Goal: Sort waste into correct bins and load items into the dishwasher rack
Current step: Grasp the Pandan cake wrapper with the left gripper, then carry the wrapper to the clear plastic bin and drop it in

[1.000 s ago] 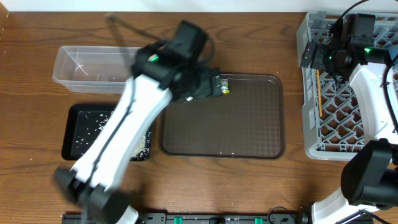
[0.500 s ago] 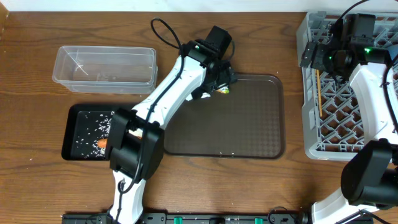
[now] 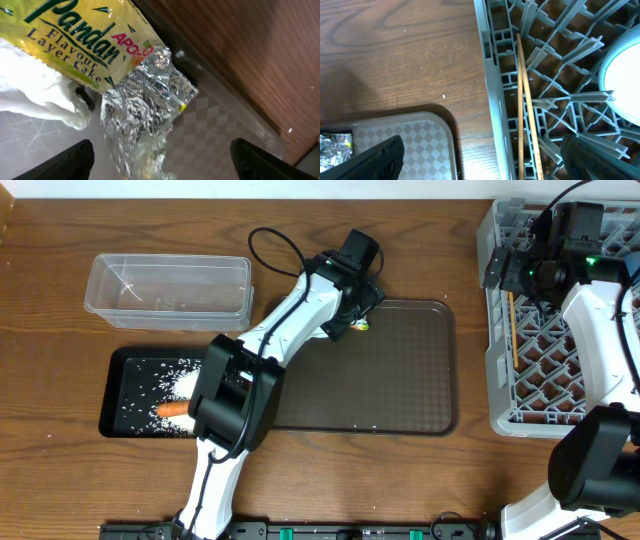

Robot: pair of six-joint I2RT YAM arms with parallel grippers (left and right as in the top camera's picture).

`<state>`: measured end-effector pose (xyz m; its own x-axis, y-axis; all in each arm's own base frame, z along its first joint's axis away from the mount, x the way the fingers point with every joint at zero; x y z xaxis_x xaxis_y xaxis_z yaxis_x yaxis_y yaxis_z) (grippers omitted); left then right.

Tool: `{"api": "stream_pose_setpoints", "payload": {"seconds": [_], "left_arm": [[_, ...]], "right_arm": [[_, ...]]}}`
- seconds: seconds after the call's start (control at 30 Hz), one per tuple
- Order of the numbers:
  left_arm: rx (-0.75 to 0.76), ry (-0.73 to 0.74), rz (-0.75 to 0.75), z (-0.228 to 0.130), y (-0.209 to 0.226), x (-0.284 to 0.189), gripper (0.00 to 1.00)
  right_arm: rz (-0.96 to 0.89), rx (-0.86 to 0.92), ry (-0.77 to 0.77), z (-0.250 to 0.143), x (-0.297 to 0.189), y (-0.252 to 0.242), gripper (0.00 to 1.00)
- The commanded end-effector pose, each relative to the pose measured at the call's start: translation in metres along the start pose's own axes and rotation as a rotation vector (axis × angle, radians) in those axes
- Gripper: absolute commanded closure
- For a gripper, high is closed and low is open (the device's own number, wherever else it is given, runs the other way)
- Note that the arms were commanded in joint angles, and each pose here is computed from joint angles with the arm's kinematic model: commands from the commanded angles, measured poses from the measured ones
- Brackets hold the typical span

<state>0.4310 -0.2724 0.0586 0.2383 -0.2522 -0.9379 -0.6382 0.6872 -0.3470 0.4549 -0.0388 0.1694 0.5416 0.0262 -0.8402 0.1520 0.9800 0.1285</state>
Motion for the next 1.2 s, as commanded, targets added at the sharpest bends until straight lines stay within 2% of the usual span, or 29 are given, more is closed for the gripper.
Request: {"api": "stream_pose_setpoints", "payload": {"seconds": [0.0,0.1,0.2,0.27,0.37,0.43,0.6,0.77,1.0,1.17], "left_arm": [[-0.033,0.003,0.022,-0.001,0.004,0.011,0.14],[-0.029,0.0,0.026,-0.001,0.005,0.011,0.37],[-0.023,0.0,0.025,0.0,0.005,0.011,0.5],[0.01,-0.003,0.029,0.001,0.006,0.011,0.63],[0.039,-0.002,0.04,0.001,0.009,0.01,0.76],[0.048,0.003,0.055,0.0,0.012,0.01,0.94],[0.063,0.017,0.088,-0.005,0.02,-0.014,0.94],[0.15,-0.063,-0.003,0.006,0.004,-0.071,0.94],[0.06,-0.367,-0.009,0.076,0.022,-0.154,0.94],[-0.065,-0.453,0.02,0.132,0.054,-0.177,0.94]], "right_arm": [[-0.006,0.014,-0.049,0.012,-0.017,-0.002,0.01],[-0.006,0.014,-0.049,0.012,-0.017,-0.002,0.01],[-0.006,0.014,-0.049,0.012,-0.017,-0.002,0.01],[-0.006,0.014,-0.049,0.012,-0.017,-0.002,0.01],[-0.006,0.014,-0.049,0.012,-0.017,-0.002,0.01],[-0.006,0.014,-0.049,0.012,-0.017,-0.002,0.01],[-0.006,0.014,-0.049,0.012,-0.017,-0.002,0.01],[-0.006,0.014,-0.049,0.012,-0.017,-0.002,0.01],[-0.006,0.014,-0.049,0.012,-0.017,-0.002,0.01],[-0.006,0.014,-0.049,0.012,-0.017,-0.002,0.01]]}}
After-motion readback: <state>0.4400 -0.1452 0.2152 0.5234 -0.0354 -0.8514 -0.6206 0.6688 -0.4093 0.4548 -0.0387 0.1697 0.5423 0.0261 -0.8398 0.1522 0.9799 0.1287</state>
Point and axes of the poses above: each gripper's point midway between its finger pads, its own x axis out along the fingers, its own y axis along the line the jaws close on, z = x × y, the point moved 1 cm from there along -x, back along the fingers, and after that the axes turned 3 degrees about -x, right-handed, at the moved point
